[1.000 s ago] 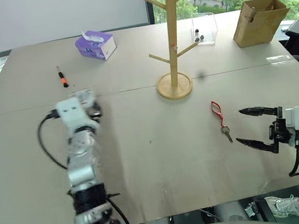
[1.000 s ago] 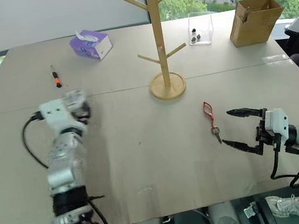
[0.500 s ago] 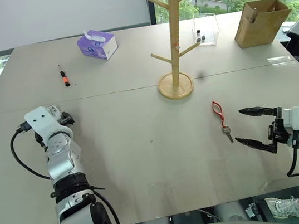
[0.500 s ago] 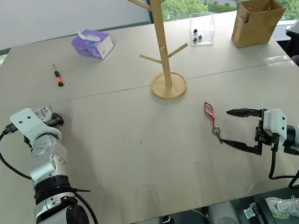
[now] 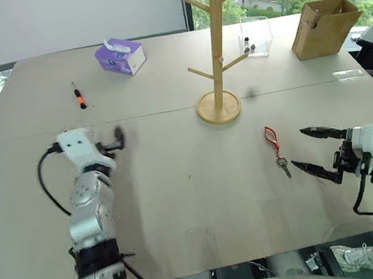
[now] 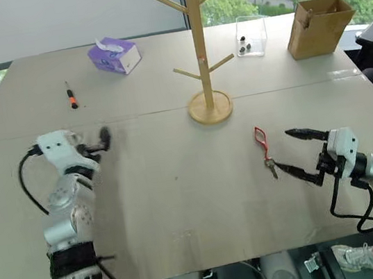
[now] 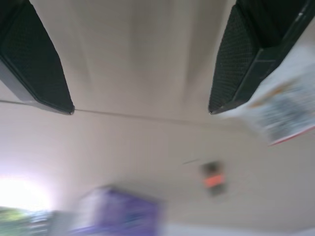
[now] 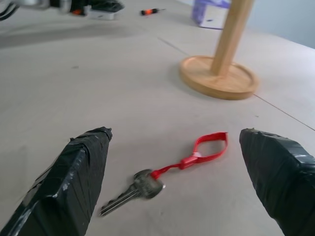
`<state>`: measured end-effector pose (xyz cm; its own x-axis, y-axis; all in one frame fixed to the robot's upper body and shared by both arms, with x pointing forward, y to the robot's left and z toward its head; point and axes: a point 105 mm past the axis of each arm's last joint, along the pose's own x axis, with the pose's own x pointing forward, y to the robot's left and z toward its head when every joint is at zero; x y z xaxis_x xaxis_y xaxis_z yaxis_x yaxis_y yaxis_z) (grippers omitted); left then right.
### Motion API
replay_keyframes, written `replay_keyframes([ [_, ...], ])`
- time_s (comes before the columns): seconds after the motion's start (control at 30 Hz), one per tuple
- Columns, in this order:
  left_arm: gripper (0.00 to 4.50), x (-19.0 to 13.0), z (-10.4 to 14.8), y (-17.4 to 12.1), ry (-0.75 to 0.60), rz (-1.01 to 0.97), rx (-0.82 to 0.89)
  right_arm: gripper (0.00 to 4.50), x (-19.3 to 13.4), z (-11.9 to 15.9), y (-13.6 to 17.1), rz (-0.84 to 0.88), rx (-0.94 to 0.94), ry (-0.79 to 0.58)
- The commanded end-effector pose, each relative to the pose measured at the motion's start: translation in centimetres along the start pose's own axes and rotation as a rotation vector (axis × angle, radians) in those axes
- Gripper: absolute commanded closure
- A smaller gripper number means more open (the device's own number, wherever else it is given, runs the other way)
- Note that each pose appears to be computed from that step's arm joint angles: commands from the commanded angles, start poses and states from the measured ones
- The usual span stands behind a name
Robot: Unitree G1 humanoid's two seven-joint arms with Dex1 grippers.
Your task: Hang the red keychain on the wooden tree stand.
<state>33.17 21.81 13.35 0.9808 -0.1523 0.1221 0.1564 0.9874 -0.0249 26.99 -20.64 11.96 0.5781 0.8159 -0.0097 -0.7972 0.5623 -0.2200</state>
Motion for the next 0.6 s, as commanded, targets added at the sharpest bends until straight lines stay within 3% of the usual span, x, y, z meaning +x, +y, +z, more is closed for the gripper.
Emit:
replay_keyframes([
  [0.03, 0.03, -2.9, 3.3, -5.8, -0.141, -0.352, 0.053, 0.00, -0.1, 1.8, -1.5, -0.119, 0.054, -0.035],
  [0.17, 0.03, -6.3, 3.7, -8.4, -0.144, -0.578, -0.051, 0.00, 0.3, 2.2, -2.3, -0.225, 0.087, 0.003],
  [0.37, 0.03, -10.6, 0.1, -9.2, -0.071, -0.751, 0.048, 0.00, 0.7, 2.0, -3.7, -0.398, 0.167, 0.073],
  [0.6, 0.03, -13.4, -2.8, -9.2, -0.059, -0.831, 0.129, 0.00, 2.3, 1.9, -2.3, -0.435, 0.256, 0.249],
])
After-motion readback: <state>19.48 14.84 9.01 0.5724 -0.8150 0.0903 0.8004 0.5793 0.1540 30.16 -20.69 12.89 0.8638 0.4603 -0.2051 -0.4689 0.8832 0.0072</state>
